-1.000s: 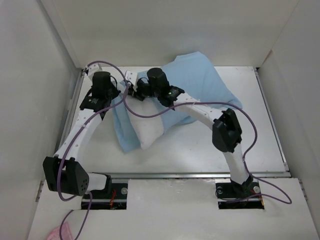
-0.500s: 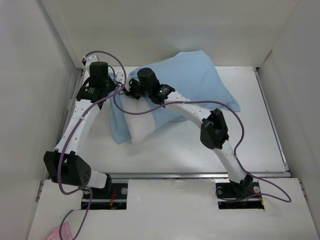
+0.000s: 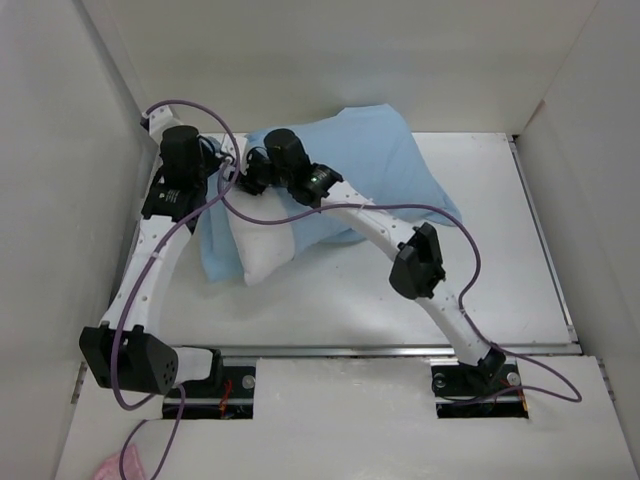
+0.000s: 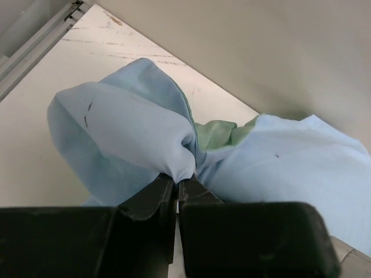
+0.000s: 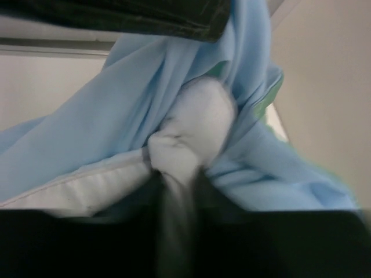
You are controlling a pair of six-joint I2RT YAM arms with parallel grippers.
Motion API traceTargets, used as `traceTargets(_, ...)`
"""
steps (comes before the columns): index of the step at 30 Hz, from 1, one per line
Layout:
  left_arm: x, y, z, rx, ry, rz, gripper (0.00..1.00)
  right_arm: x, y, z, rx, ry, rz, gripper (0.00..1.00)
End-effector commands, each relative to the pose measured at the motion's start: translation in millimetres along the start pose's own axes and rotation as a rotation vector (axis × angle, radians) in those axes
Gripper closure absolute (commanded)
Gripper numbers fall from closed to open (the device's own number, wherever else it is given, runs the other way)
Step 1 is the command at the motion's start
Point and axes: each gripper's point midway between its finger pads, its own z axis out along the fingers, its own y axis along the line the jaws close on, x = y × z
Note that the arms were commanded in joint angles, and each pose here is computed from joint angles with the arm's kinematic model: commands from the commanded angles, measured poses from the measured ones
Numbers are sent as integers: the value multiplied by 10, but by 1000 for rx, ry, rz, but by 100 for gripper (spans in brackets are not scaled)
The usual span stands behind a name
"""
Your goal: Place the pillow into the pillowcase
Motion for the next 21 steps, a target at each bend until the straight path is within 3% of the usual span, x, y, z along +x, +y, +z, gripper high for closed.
traceTargets(1,-611,-965,-865,474,-154,-40,100,1291,50,-226,117,379,392,50)
traceTargets(2,-563,-907,-822,445,-145,-37,100,1210,237,-264,-12,335,424,42)
traceTargets(3,-524,-852,-754,408,-137,-35,100,663,76,-426,-41,199,403,38)
traceTargets(4,-486,-840,-736,404,-127,-42,100,424,149,-497,-103,126,401,23)
traceTargets(6,-438,-823,-706,400,-121,-40,100,-105,201,-788,-209,-38,357,19)
traceTargets(12,-289,-782,-650,393,-85,-38,100,-848,-1,-1118,-174,-206,303,19)
traceTargets(16,-216,-771,-689,408,-64,-54,100,-979,-185,-1140,-90,-229,338,18)
traceTargets(21,-35,-755,-722,430,-19,-52,100,-1266,-148,-1191,-155,-324,323,17)
